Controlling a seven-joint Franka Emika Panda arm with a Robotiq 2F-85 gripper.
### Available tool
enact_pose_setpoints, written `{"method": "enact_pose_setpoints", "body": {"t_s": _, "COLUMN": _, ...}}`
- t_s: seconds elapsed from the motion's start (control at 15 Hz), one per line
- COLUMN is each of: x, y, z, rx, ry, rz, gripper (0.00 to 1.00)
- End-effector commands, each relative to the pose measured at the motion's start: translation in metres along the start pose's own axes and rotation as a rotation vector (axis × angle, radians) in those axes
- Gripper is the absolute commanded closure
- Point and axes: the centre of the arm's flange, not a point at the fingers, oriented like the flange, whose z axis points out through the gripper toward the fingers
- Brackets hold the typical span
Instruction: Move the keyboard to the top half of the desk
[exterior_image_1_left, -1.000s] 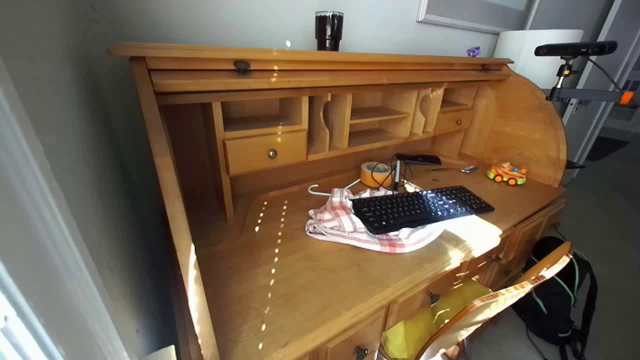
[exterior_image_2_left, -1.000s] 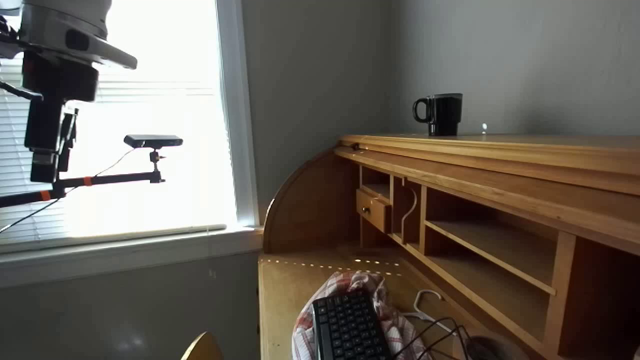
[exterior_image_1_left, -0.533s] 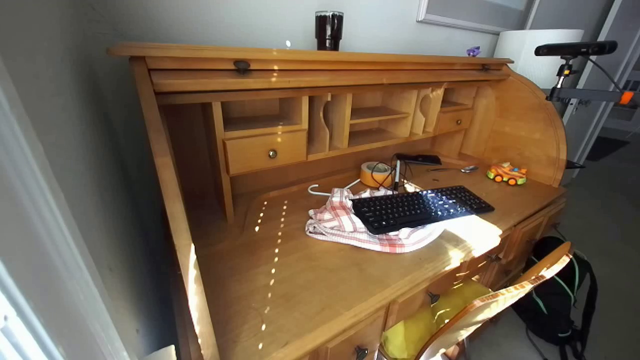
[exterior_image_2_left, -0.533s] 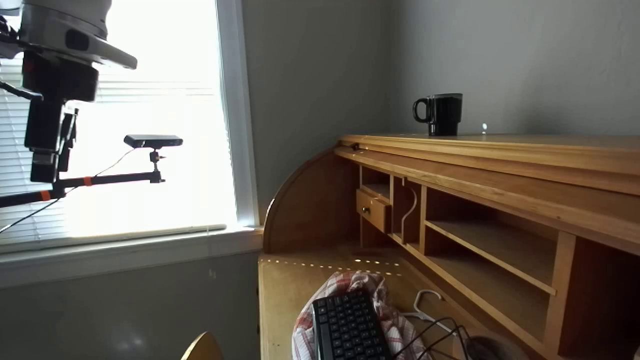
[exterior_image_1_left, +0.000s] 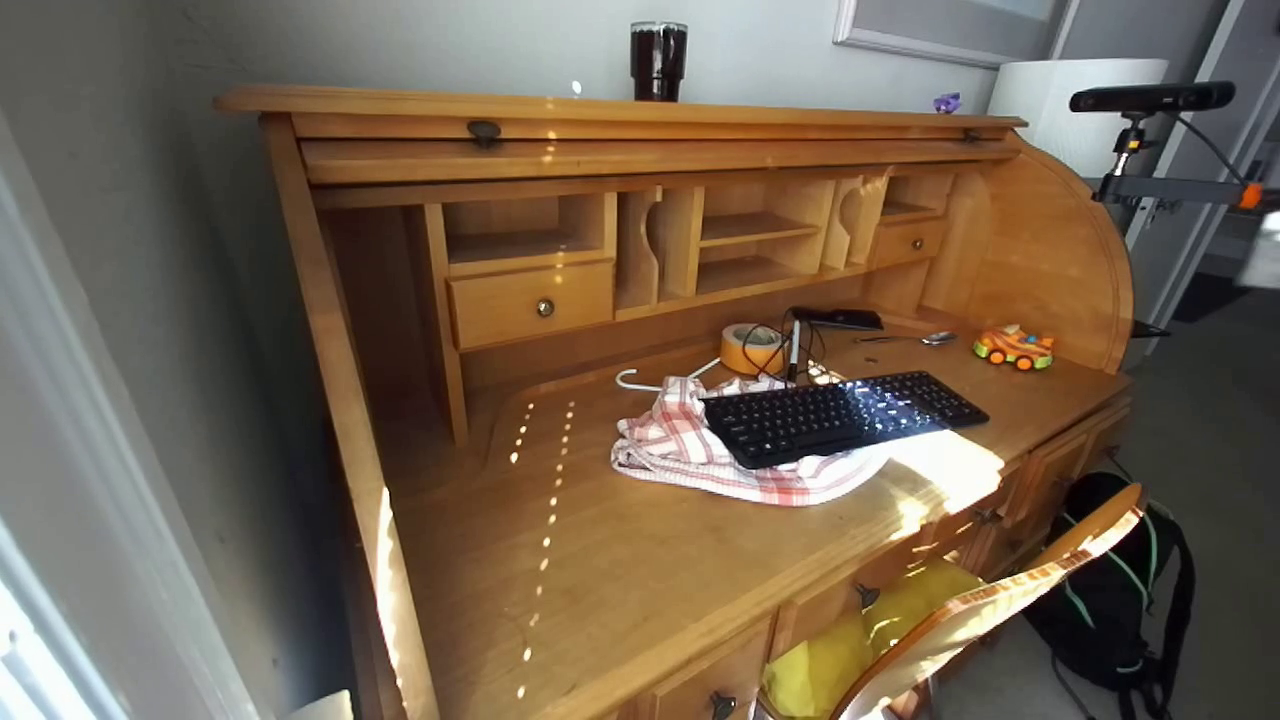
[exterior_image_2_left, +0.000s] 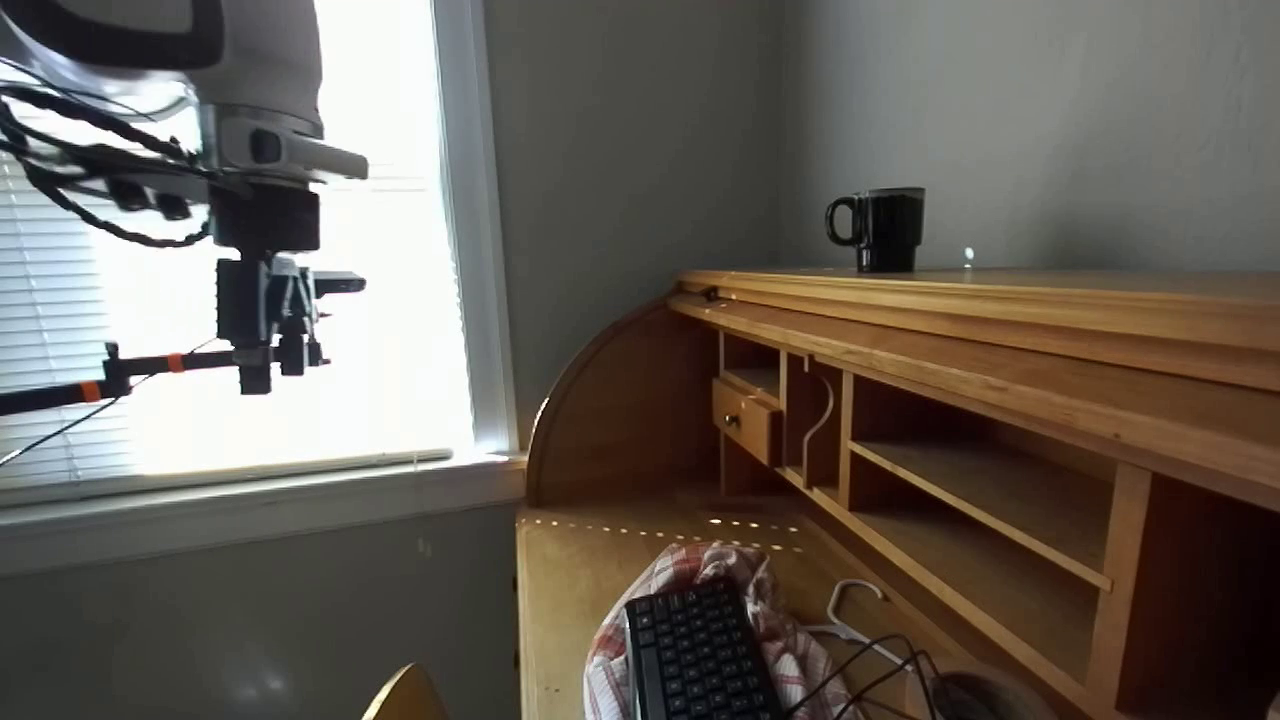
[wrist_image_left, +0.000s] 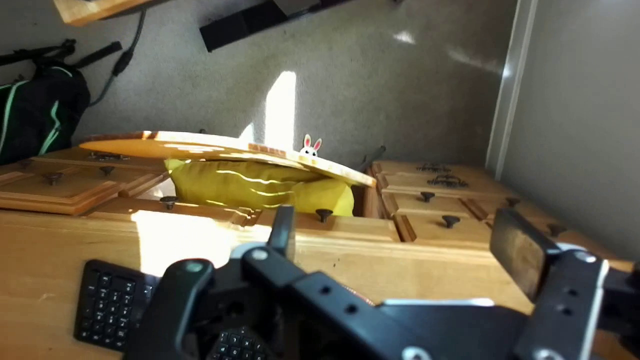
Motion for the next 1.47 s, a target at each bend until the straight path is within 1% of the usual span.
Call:
{"method": "enact_pose_setpoints", "body": {"t_s": 0.0, "x": 0.073, "y": -0.046, "z": 0.031, "rx": -0.042, "ry": 0.072, "rz": 0.184, "gripper": 0.0}}
{"method": "enact_pose_setpoints", "body": {"t_s": 0.13, "x": 0.107, "y": -0.056, "z": 0.046, "rx": -0.055, "ry": 0.156, "rz": 0.262, "gripper": 0.0}}
{"method": "enact_pose_setpoints", "body": {"t_s": 0.27, "x": 0.137, "y": -0.06, "z": 0.055, "rx": -0.109, "ry": 0.217, "rz": 0.329, "gripper": 0.0}}
{"method": "enact_pose_setpoints", "body": {"t_s": 0.33, "x": 0.153, "y": -0.061, "z": 0.059, "rx": -0.151, "ry": 0.244, "rz": 0.356, "gripper": 0.0}}
{"method": "enact_pose_setpoints", "body": {"t_s": 0.6, "x": 0.198, "y": -0.069, "z": 0.068, "rx": -0.341, "ry": 0.314, "rz": 0.448, "gripper": 0.0}}
{"method": "enact_pose_setpoints", "body": {"t_s": 0.73, "x": 0.21, "y": -0.075, "z": 0.076, "rx": -0.441, "ry": 0.317, "rz": 0.473, "gripper": 0.0}}
{"method": "enact_pose_setpoints", "body": {"t_s": 0.87, "x": 0.217, "y": -0.082, "z": 0.088, "rx": -0.52, "ry": 0.311, "rz": 0.488, "gripper": 0.0}}
{"method": "enact_pose_setpoints", "body": {"t_s": 0.93, "x": 0.22, "y": -0.086, "z": 0.093, "rx": -0.543, "ry": 0.286, "rz": 0.483, "gripper": 0.0}}
{"method": "enact_pose_setpoints", "body": {"t_s": 1.07, "x": 0.22, "y": -0.093, "z": 0.099, "rx": -0.544, "ry": 0.24, "rz": 0.466, "gripper": 0.0}}
{"method": "enact_pose_setpoints", "body": {"t_s": 1.13, "x": 0.205, "y": -0.08, "z": 0.097, "rx": -0.519, "ry": 0.275, "rz": 0.461, "gripper": 0.0}}
{"method": "enact_pose_setpoints", "body": {"t_s": 1.4, "x": 0.213, "y": -0.088, "z": 0.104, "rx": -0.535, "ry": 0.262, "rz": 0.458, "gripper": 0.0}}
